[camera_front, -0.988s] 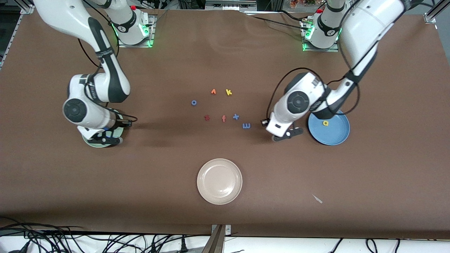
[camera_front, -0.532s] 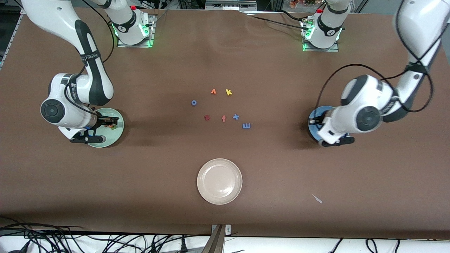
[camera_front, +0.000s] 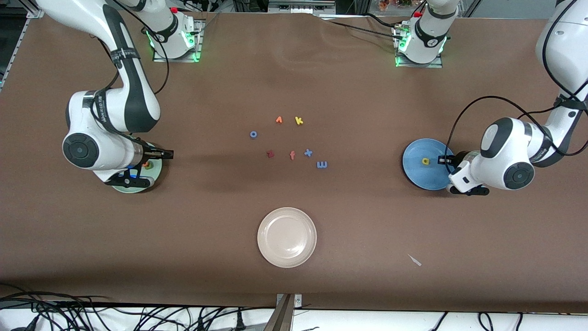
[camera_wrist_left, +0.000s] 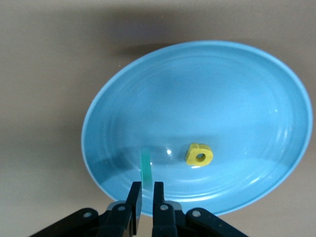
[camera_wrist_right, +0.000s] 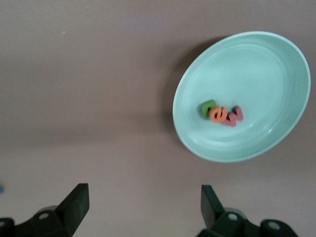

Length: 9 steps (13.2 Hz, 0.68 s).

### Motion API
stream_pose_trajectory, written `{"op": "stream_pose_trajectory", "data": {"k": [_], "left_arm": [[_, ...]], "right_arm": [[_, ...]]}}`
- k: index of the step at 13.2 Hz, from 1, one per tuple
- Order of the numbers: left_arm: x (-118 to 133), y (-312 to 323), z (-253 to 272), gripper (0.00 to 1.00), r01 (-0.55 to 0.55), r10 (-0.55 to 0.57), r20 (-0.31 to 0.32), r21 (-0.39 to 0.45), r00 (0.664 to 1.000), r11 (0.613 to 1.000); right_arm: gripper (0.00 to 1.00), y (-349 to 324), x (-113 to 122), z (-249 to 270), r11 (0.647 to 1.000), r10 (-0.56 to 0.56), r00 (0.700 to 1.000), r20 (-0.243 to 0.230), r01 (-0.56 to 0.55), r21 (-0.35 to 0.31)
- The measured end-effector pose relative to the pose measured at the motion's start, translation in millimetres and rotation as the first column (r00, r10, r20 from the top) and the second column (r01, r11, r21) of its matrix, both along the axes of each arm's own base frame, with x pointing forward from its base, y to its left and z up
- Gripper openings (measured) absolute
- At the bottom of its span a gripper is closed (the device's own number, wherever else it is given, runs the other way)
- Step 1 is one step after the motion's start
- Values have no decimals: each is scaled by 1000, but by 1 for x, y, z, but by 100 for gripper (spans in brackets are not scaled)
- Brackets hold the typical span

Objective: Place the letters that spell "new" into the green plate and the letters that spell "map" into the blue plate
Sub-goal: 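Drop the e on the green plate while the left gripper drops p on blue, then return the right arm to rest while the left gripper reaches the blue m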

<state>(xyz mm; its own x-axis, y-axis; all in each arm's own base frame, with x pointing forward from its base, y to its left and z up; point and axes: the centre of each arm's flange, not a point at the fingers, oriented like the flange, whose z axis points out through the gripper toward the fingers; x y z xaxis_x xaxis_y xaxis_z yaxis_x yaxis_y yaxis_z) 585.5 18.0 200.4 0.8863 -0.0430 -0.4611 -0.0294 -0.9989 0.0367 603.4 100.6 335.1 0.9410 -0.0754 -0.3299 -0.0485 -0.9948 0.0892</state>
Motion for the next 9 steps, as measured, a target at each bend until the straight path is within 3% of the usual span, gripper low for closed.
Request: {"op": "stream_pose_trajectory", "data": {"k": [3,6,9], "left_arm": [[4,-15,7,41,14,-14,16,-8,1000,1000],[10,-86,47,74,-86,86,66,-12,994,996],[7,-184,71,78,-218,220,147,-28,964,975]], "right_arm": [[100,-2,-7,41,1000,4,1000,0,-4,14],[100,-7,-14,86,998,34,998,55,-36,47],[100,-38,-29,146,993,59,991,122,-71,97]]}}
